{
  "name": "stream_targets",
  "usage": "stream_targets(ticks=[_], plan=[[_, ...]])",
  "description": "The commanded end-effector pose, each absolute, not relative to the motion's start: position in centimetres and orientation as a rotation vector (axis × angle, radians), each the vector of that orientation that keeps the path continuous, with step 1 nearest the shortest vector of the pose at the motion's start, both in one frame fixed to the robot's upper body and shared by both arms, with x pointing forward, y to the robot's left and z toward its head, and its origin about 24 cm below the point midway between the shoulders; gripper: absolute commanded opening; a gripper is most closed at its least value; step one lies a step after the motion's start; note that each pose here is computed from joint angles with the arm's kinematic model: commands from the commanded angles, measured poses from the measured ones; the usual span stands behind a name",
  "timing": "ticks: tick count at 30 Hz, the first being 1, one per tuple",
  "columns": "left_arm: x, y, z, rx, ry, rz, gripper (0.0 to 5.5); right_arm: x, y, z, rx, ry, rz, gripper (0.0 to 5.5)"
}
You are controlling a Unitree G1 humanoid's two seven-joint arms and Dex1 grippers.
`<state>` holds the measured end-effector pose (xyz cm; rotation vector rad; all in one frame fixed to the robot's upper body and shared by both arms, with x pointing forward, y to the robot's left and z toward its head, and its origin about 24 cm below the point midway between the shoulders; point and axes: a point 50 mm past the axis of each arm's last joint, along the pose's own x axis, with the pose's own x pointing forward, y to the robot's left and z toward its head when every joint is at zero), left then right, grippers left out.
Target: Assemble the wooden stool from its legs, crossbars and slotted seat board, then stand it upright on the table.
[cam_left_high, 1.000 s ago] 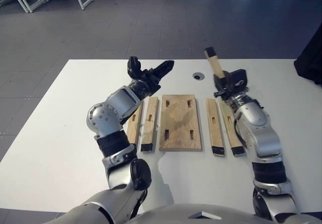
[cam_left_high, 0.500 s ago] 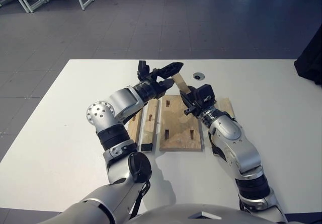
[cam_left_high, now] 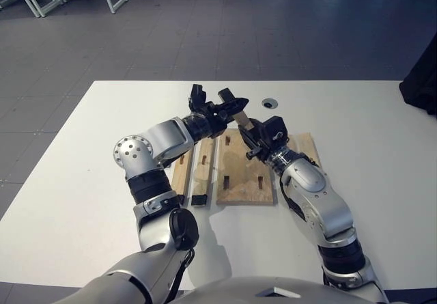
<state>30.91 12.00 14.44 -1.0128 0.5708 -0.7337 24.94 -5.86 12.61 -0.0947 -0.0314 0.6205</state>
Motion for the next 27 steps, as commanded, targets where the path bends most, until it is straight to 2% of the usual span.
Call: stream_targets(ticks=[1, 4, 10, 13, 15, 19, 21, 23, 27], plan=[[30.8, 12.1, 15.5, -0.992, 0.537, -0.772, 1.20, 24.4, -6.2, 11.7, -0.105, 0.026, 0.654, 1.28], [30.7, 12.2, 15.5, -0.995, 0.531, -0.774, 0.68, 24.2, -6.3, 11.6, -0.107, 0.033, 0.663, 1.28], [30.2, 12.3, 16.2, -0.963, 0.510, -0.828, 0.54, 24.2, -6.5, 11.4, -0.118, 0.040, 0.650, 1.28], [30.0, 12.7, 16.1, -0.879, 0.507, -0.812, 0.41, 24.3, -6.7, 11.7, -0.127, 0.027, 0.651, 2.09], [30.3, 13.6, 15.8, -0.807, 0.471, -0.718, 0.41, 24.4, -6.8, 12.0, -0.121, 0.017, 0.651, 2.45], [30.7, 17.7, 14.9, -0.701, 0.388, -0.482, 0.41, 24.4, -7.3, 11.9, -0.121, 0.024, 0.616, 3.22], [30.3, 20.8, 14.6, -0.622, 0.327, -0.300, 0.41, 24.2, -7.6, 11.6, -0.113, 0.036, 0.587, 3.55], [29.4, 22.5, 14.2, -0.531, 0.264, -0.153, 0.41, 24.2, -7.6, 11.3, -0.103, 0.045, 0.571, 3.95], [29.1, 20.9, 11.3, -0.351, 0.319, -0.096, 0.41, 24.5, -7.9, 11.2, -0.124, 0.044, 0.441, 4.79]])
